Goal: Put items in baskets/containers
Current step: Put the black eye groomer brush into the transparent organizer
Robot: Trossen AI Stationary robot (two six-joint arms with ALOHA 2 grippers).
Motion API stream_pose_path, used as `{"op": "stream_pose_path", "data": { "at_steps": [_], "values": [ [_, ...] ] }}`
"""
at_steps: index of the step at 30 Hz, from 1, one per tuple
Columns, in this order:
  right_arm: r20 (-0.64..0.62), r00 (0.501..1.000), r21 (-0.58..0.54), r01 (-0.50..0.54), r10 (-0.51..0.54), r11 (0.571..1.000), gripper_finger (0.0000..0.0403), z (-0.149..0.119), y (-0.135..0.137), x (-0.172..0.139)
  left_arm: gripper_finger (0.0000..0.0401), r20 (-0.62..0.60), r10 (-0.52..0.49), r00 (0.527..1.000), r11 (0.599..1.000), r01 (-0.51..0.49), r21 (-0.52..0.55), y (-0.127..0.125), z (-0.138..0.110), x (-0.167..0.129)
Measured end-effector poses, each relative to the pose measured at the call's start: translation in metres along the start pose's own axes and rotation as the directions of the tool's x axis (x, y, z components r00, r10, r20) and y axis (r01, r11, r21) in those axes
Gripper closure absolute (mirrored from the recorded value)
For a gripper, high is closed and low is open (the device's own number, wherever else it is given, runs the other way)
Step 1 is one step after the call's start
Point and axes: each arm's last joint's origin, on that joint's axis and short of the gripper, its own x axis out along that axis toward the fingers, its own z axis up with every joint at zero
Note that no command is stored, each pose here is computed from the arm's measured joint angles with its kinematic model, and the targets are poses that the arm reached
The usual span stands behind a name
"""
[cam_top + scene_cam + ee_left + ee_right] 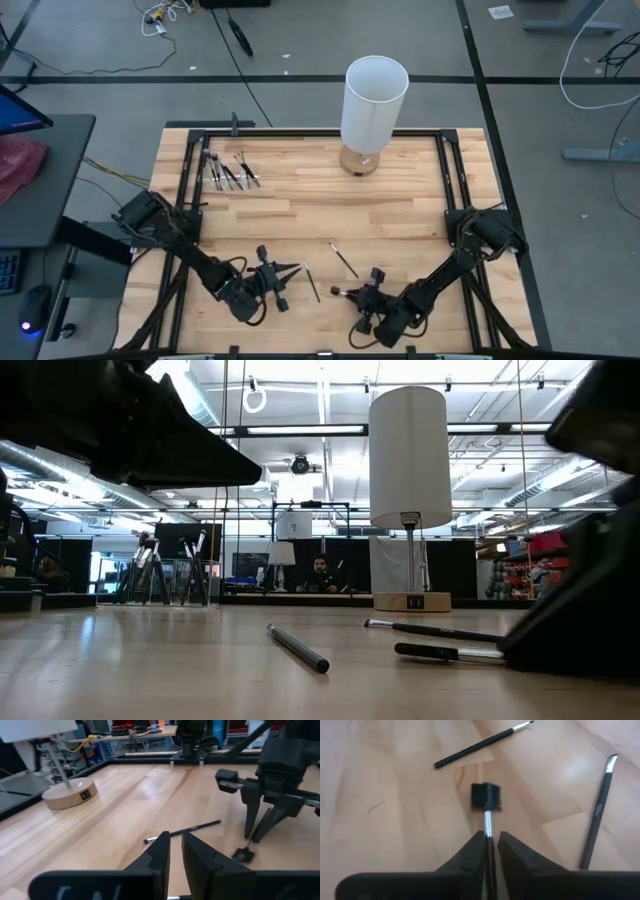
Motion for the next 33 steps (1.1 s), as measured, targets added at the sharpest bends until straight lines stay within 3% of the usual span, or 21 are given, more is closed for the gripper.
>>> {"op": "stream_pose_path", "data": {
  "at_steps": [6,14,22,33],
  "values": [
    [-0.009,1.0,0.029,0.022,-0.022,0.999,0.0313,0.011,-0.01,0.016,0.035,0.002,0.044,0.999,0.999,-0.044,-0.005,0.005,0.001,0.009],
    [-0.04,0.999,-0.071,0.016,-0.019,0.997,0.0293,0.018,-0.017,0.025,0.035,0.0,0.075,0.997,0.997,-0.075,-0.026,0.01,0.003,0.018],
    [0.043,0.997,0.009,-0.063,0.062,0.998,0.0298,0.001,-0.03,0.026,0.035,0.0,0.092,0.996,0.994,-0.092,-0.064,0.013,0.004,0.023],
    [0.065,0.991,0.018,-0.12,0.119,0.993,0.0298,-0.009,-0.03,0.019,0.035,-0.004,0.074,0.997,0.993,-0.074,-0.089,0.013,0.004,0.023]
  ]
}}
